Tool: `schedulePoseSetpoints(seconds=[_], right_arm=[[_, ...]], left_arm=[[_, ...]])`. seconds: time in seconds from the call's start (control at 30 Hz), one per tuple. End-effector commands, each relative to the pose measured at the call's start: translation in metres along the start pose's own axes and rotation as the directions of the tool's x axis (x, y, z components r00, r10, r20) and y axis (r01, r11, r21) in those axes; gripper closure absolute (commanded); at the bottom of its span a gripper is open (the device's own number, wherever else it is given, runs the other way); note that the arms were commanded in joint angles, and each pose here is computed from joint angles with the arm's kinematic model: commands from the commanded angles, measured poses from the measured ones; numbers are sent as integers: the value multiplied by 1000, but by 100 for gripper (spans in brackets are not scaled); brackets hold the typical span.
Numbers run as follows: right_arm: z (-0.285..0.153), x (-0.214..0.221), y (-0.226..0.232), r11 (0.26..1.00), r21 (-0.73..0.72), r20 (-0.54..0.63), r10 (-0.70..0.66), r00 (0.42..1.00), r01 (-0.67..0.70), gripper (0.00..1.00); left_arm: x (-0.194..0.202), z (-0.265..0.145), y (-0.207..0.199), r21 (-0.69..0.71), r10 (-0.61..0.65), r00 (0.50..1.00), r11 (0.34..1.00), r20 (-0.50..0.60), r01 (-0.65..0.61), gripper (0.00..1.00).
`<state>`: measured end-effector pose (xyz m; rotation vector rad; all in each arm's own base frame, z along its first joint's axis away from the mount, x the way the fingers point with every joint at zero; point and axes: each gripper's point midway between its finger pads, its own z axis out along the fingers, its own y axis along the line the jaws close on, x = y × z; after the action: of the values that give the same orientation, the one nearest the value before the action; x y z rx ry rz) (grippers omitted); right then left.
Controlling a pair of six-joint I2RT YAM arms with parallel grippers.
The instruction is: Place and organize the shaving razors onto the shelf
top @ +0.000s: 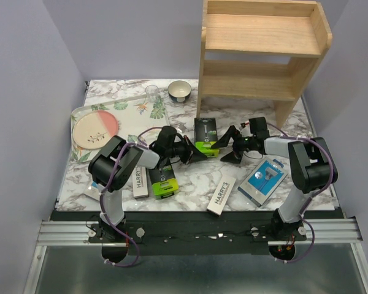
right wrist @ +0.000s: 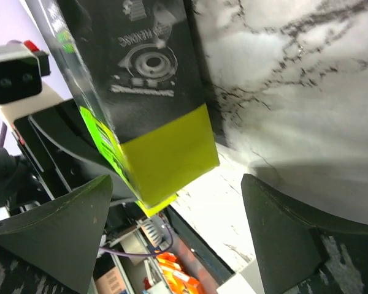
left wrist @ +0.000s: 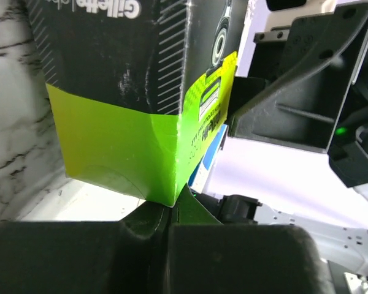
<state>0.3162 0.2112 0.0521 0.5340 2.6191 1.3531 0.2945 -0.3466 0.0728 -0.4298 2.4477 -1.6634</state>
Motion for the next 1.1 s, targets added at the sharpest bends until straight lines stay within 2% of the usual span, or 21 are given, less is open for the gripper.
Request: schedulePoseSetpoints(seconds=[0.0,0.27,0.4,0.5,0.53,0.6,0.63,0.7,0.73,0.77,0.8,0.83,0.87,0.9,0.97,1.0,1.03,1.07], right_arm=[[7,-10,13,999,-53,12,3,1000,-2,5],[21,-22,42,989,-150,-21,10,1000,-13,4],[26,-14,55,984,-179,-59,0,998,-11,5],[23,-8,53,985,-174,-64,0,998,-11,11],[22,-6,52,985,-173,-61,-19,998,8,22],[15,-1,52,984,-170,-46,-53,998,45,32],[12,0,51,983,-171,-37,-79,996,71,40],[6,4,52,980,-171,-27,-112,993,105,44],[-3,6,60,967,-186,-4,-181,984,177,48],[-7,8,62,960,-189,1,-208,978,204,49],[-13,10,64,956,-193,-1,-225,974,221,49],[-25,12,75,931,-216,26,-295,955,294,52],[-31,13,79,918,-225,33,-328,944,327,53],[-40,18,84,908,-235,25,-352,936,348,53],[-59,20,103,843,-258,68,-471,880,471,56],[-68,26,104,840,-268,41,-479,877,472,57],[-74,28,106,804,-270,52,-538,842,530,57],[-87,28,122,767,-276,81,-581,810,579,57]], left_arm=[[-23,-6,-43,100,108,991,988,85,-116,100],[-17,-5,-53,114,148,987,981,70,-155,100],[-17,-4,-57,118,161,984,979,70,-169,100],[-17,-4,-60,125,171,983,976,74,-179,100],[-17,-4,-60,123,171,982,976,73,-180,100],[-18,-6,-59,115,187,980,974,71,-194,100],[-17,-8,-61,120,200,978,971,63,-206,85],[-18,-13,-59,111,252,966,960,51,-257,69],[-13,-18,-67,137,291,956,946,31,-292,61],[-9,-23,-69,141,314,949,939,14,-313,59],[-8,-28,-69,143,390,921,910,13,-388,57],[-2,-39,-82,164,447,894,881,18,-443,55],[8,-47,-80,167,467,884,874,-29,-456,52],[13,-53,-82,177,504,863,853,-38,-491,51],[24,-69,-87,201,582,812,801,-47,-563,51],[26,-74,-90,213,612,789,779,-50,-590,51],[17,-83,-100,226,690,723,706,-12,-671,51],[19,-87,-92,212,676,733,728,-69,-652,50]])
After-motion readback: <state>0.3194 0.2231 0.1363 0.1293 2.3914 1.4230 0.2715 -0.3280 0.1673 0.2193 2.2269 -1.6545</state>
